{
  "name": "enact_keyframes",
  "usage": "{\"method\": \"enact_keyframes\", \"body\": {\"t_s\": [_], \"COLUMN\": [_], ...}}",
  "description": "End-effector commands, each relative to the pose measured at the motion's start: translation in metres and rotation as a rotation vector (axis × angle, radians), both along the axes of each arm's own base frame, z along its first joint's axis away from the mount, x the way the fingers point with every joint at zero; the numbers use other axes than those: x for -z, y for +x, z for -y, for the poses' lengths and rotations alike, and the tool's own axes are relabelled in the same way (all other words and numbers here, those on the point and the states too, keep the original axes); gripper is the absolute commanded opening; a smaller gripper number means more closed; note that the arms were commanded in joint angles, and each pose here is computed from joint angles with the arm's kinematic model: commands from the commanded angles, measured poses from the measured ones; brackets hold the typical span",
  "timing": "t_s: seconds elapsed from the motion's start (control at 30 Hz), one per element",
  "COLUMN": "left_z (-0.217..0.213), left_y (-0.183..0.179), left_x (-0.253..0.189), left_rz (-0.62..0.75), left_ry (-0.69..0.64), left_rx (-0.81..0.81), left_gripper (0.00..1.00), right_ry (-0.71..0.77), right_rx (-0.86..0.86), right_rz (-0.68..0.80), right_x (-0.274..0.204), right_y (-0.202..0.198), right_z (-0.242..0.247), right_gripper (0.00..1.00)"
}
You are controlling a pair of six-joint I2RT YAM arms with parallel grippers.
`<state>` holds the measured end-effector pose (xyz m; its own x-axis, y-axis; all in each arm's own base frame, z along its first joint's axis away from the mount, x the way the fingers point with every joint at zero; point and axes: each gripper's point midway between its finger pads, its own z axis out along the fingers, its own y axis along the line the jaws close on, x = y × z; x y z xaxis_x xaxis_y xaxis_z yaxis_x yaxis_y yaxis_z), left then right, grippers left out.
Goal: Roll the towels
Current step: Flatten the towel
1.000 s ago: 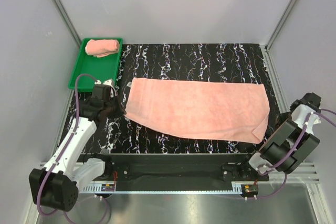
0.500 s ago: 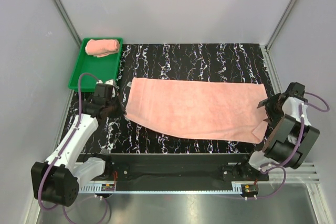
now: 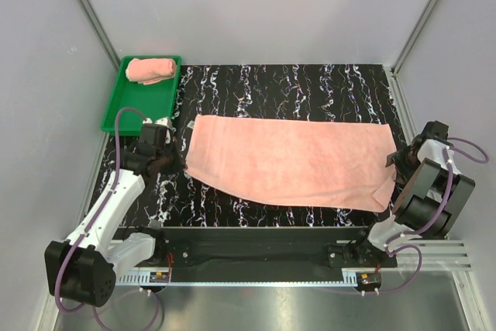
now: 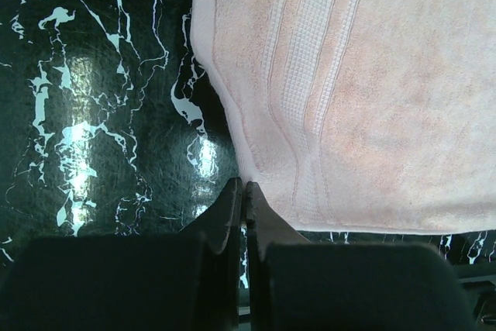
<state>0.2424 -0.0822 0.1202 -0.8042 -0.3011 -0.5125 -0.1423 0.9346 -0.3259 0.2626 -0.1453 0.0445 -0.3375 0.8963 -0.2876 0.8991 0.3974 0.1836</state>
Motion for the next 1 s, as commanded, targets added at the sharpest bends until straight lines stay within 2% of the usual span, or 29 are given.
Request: {"method": "enact_keyframes", "body": {"t_s": [0.0,0.03,0.1,0.13,0.17,0.27,0.3,0.5,0.67,0.7,0.73,0.8,0.83,0.87,0.97], "left_z": [0.008,0.01,0.011,0.013,0.013,0.015,0.015,0.015,0.014,0.014,0.013,0.013,0.012,0.012,0.011], "left_y": [0.007,0.007,0.007,0.007,0.007,0.007,0.006,0.007,0.008,0.008,0.008,0.009,0.009,0.008,0.009], "left_x": [-0.013,-0.014,-0.015,-0.013,-0.013,-0.011,-0.01,-0.008,-0.004,-0.003,-0.003,-0.002,-0.001,0.0,-0.001], "left_rz": [0.065,0.065,0.068,0.061,0.059,0.049,0.045,0.037,0.021,0.021,0.021,0.017,0.014,0.011,0.013], "left_ry": [-0.032,-0.038,-0.044,-0.047,-0.05,-0.056,-0.056,-0.052,-0.043,-0.044,-0.042,-0.04,-0.037,-0.036,-0.033], "left_rx": [0.042,0.049,0.057,0.063,0.067,0.075,0.076,0.074,0.069,0.068,0.066,0.063,0.061,0.061,0.056], "left_gripper": [0.0,0.0,0.0,0.0,0.0,0.0,0.0,0.0,0.0,0.0,0.0,0.0,0.0,0.0,0.0], "right_ry": [-0.027,-0.017,-0.001,-0.002,-0.006,-0.024,-0.025,-0.096,-0.118,-0.106,-0.123,-0.131,-0.144,-0.152,-0.157], "right_rx": [-0.009,-0.02,-0.031,-0.036,-0.034,-0.02,-0.016,0.084,0.279,0.316,0.347,0.366,0.364,0.362,0.322], "right_rz": [-0.025,-0.029,-0.052,-0.062,-0.066,-0.072,-0.074,-0.122,-0.044,-0.028,0.004,0.034,0.072,0.096,0.213], "right_x": [0.01,0.013,0.022,0.025,0.025,0.024,0.023,0.015,-0.006,-0.008,-0.017,-0.024,-0.033,-0.04,-0.067], "right_y": [-0.001,0.0,-0.001,-0.002,-0.003,-0.005,-0.006,-0.027,-0.054,-0.058,-0.061,-0.063,-0.061,-0.059,-0.046], "right_z": [0.004,0.0,-0.003,-0.002,-0.001,0.001,0.001,0.018,0.042,0.045,0.051,0.053,0.054,0.055,0.049], "right_gripper": [0.6,0.59,0.49,0.36,0.28,0.1,0.0,0.0,0.02,0.06,0.14,0.38,0.47,0.51,0.56]}}
